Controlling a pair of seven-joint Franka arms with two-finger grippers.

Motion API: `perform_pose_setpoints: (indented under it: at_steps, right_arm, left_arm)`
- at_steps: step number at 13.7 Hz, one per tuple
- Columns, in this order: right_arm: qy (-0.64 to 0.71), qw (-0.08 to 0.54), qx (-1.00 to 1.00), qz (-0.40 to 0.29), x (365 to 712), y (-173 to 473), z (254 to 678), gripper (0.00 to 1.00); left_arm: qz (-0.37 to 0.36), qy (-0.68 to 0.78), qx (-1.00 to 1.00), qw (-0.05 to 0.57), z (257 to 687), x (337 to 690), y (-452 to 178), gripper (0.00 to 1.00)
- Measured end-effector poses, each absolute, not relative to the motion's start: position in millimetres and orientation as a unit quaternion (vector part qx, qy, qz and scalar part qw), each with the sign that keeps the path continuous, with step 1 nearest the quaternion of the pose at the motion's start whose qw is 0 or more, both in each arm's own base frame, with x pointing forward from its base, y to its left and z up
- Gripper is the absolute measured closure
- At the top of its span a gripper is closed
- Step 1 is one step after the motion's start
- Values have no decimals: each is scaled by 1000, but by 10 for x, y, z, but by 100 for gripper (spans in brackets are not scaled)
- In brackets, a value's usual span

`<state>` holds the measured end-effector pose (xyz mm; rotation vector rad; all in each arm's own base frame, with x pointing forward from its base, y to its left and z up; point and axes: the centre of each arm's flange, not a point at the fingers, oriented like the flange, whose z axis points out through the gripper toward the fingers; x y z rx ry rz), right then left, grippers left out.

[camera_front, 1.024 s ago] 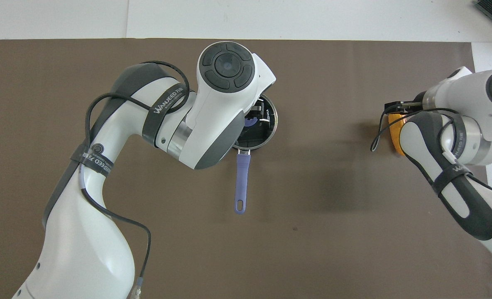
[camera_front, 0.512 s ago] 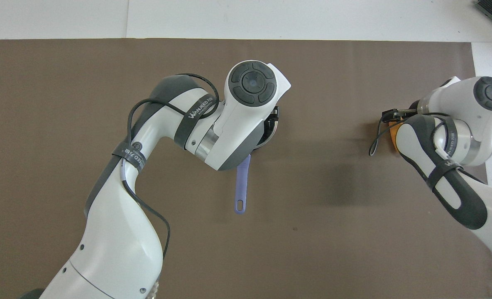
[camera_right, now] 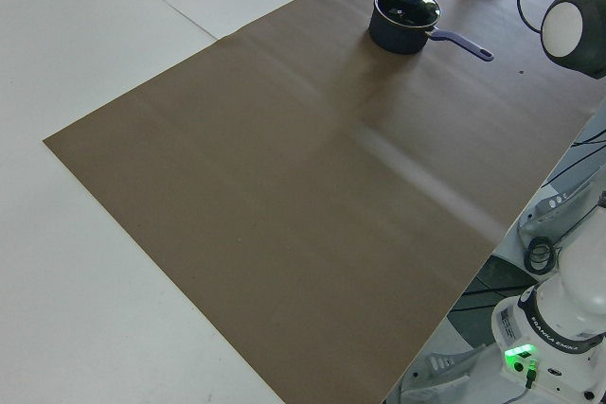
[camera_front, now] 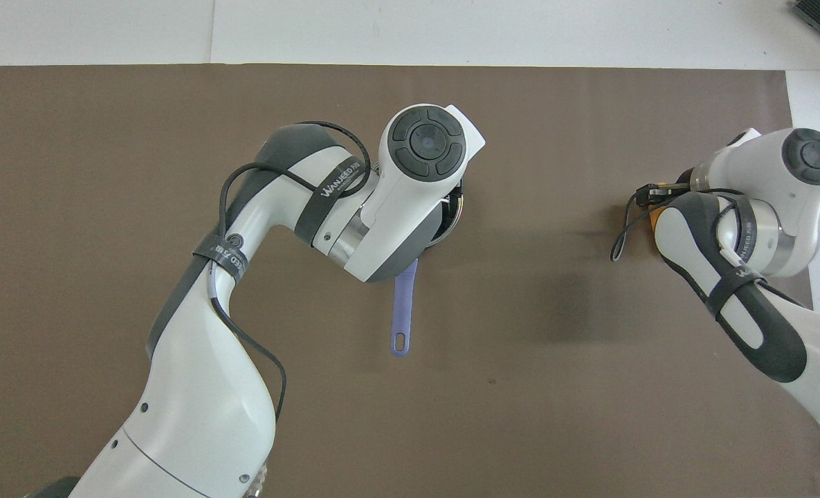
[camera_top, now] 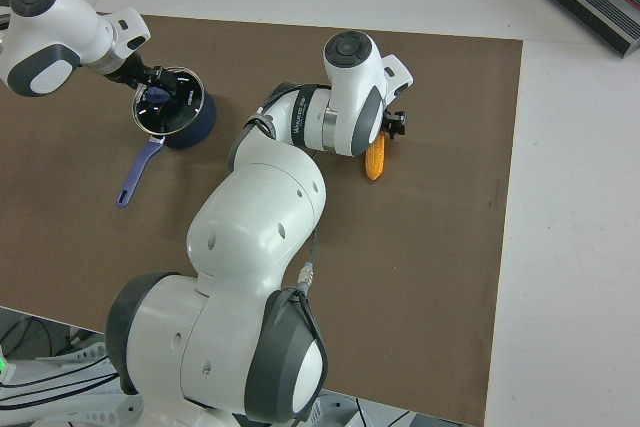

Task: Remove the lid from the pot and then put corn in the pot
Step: 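Grasp the lid knob with the left gripper while the right gripper grasps the corn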

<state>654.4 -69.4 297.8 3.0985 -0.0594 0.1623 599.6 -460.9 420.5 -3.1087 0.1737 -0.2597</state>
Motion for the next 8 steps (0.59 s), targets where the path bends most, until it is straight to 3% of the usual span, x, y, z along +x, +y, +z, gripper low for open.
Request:
perform_pose_setpoints:
  at_steps: [2, 8]
  right_arm:
    - [-16, 19, 998, 53, 6546, -693, 2982, 57]
    - [17, 23, 998, 61, 6619, -777, 3182, 59]
  left_arm:
    - [-84, 57, -995, 7, 4188, 5994, -4625, 0]
    - [-82, 58, -995, 7, 4118, 5997, -4643, 5]
